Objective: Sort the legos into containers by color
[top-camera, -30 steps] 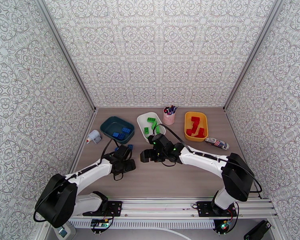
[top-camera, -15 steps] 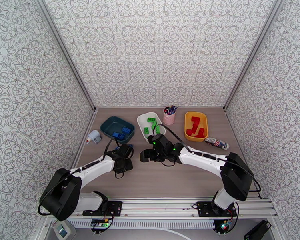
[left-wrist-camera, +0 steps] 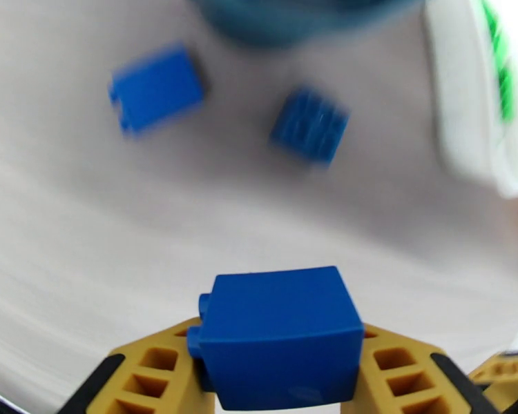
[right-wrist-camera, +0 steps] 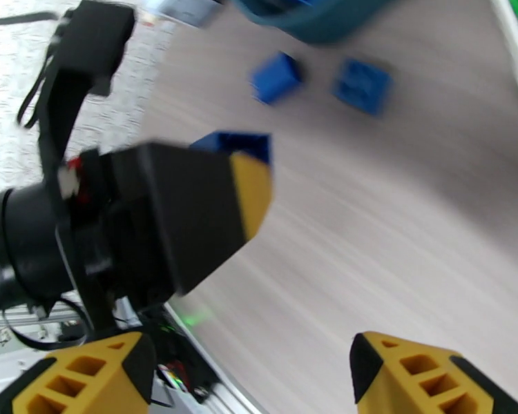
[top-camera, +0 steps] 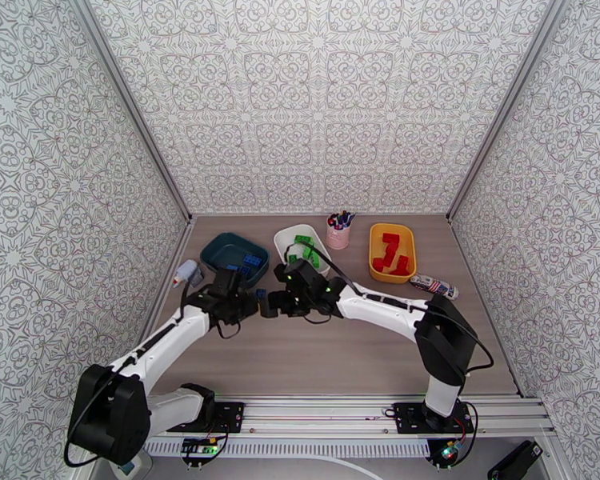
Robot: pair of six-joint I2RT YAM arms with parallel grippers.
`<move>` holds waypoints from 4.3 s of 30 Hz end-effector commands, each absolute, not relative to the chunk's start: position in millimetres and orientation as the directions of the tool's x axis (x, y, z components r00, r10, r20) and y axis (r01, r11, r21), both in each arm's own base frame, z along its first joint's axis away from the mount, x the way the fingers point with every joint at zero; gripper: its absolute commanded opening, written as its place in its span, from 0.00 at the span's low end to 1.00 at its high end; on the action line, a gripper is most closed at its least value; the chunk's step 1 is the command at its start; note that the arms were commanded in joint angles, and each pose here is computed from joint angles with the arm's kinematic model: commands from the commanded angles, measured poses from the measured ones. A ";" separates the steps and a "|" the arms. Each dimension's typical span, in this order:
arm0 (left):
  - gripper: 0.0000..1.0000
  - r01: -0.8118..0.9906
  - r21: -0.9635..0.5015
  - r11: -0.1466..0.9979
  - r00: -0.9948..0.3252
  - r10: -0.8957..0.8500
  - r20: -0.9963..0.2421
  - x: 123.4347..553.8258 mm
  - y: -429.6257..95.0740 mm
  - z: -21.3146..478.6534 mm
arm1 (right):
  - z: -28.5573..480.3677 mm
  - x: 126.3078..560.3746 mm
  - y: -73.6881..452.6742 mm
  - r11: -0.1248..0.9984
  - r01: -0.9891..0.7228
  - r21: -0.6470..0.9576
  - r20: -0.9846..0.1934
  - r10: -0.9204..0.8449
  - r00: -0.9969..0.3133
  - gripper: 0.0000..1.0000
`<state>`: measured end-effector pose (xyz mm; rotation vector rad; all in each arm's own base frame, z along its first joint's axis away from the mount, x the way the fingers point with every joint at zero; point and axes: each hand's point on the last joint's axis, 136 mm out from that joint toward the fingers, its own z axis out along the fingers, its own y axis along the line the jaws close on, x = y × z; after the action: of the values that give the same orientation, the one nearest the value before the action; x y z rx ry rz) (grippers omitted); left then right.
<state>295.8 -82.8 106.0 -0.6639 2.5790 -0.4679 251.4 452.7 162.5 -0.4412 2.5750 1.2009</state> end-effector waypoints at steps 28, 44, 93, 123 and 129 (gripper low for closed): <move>0.79 -0.390 -0.304 0.869 -0.735 -0.493 -0.466 350.8 -35.9 127.0 | 166.7 256.0 413.2 0.688 -0.360 0.630 -0.378 -0.133 -0.916 0.79; 0.61 -0.181 -0.068 0.981 -0.874 -0.192 -0.446 354.6 -97.8 74.6 | 141.4 240.0 363.7 0.739 -0.301 0.603 -0.352 -0.092 -0.931 0.78; 0.35 -0.076 -0.209 0.975 -0.862 -0.169 -0.477 369.2 -141.5 103.5 | 166.3 270.1 384.6 0.706 -0.307 0.638 -0.382 -0.055 -0.922 0.75; 0.93 -0.484 -0.267 0.833 -0.681 -0.551 -0.482 339.2 1.5 122.8 | 174.6 274.0 394.9 0.692 -0.330 0.641 -0.386 -0.081 -0.919 0.76; 0.89 -0.527 -0.269 0.806 -0.688 -0.591 -0.421 315.7 -0.2 86.4 | 171.4 269.8 387.2 0.701 -0.324 0.635 -0.388 -0.073 -0.919 0.77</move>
<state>321.5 -3.3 97.7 -0.7681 2.5027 -0.1682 269.9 393.2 161.1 -0.3264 2.6073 1.0365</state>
